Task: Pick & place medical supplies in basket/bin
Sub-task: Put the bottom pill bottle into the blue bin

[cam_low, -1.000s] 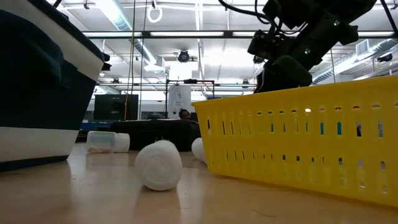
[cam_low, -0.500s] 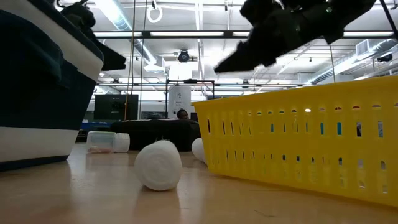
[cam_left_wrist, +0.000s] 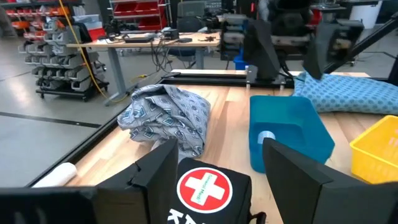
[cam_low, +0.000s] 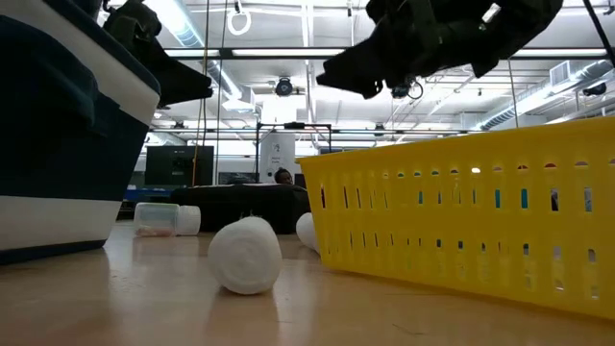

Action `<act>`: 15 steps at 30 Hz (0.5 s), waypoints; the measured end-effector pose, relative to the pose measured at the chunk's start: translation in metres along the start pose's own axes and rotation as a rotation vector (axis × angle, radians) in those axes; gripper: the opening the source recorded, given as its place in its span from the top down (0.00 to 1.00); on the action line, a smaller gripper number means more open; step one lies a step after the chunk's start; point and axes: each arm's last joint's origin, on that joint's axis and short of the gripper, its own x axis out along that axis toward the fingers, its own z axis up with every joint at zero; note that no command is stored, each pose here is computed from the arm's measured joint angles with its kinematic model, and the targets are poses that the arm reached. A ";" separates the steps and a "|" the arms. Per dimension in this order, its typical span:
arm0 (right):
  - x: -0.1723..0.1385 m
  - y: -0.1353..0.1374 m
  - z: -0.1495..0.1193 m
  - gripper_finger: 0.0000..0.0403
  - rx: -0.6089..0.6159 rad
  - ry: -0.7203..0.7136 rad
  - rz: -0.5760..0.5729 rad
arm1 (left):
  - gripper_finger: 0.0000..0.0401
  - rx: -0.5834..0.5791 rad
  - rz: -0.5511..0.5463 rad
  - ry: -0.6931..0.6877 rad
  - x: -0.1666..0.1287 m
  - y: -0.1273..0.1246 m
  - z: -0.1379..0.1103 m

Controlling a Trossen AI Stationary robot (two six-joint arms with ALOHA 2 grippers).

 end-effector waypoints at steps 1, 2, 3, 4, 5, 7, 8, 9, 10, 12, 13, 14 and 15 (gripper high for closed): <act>-0.003 -0.002 0.003 0.42 0.000 -0.009 -0.006 | 0.45 0.000 0.000 -0.001 0.000 0.000 0.000; -0.007 -0.003 0.007 0.42 -0.002 -0.027 -0.011 | 0.45 0.000 0.000 0.000 0.000 0.000 0.000; -0.013 -0.004 0.010 0.42 -0.006 -0.055 -0.018 | 0.45 0.000 0.000 0.000 0.000 0.000 0.000; -0.021 -0.004 0.013 0.42 -0.010 -0.082 -0.025 | 0.45 0.000 0.000 0.000 0.000 0.000 0.000; -0.029 -0.004 0.015 0.42 -0.015 -0.114 -0.035 | 0.45 0.000 0.000 0.000 0.000 0.000 0.000; -0.049 -0.002 0.018 0.42 -0.023 -0.169 -0.063 | 0.45 0.000 0.000 -0.002 0.000 0.000 0.000; -0.060 -0.001 0.018 0.42 -0.025 -0.196 -0.090 | 0.45 -0.001 0.000 -0.004 0.000 0.000 0.000; -0.071 0.000 0.016 0.42 -0.023 -0.215 -0.121 | 0.45 -0.001 0.000 -0.004 0.000 0.000 0.000; -0.080 0.002 0.013 0.42 -0.020 -0.230 -0.147 | 0.45 -0.002 0.000 -0.005 0.000 0.000 0.000; -0.098 0.006 0.002 0.42 -0.005 -0.251 -0.185 | 0.45 -0.002 0.000 -0.007 0.000 0.000 0.001; -0.105 0.008 -0.003 0.42 0.005 -0.267 -0.200 | 0.45 -0.003 0.001 -0.007 0.000 0.000 0.001; -0.113 0.010 -0.010 0.42 0.022 -0.282 -0.210 | 0.45 -0.003 0.002 -0.007 0.000 0.000 0.001; -0.118 0.012 -0.018 0.42 0.037 -0.291 -0.222 | 0.45 -0.003 0.004 -0.007 0.000 0.000 0.001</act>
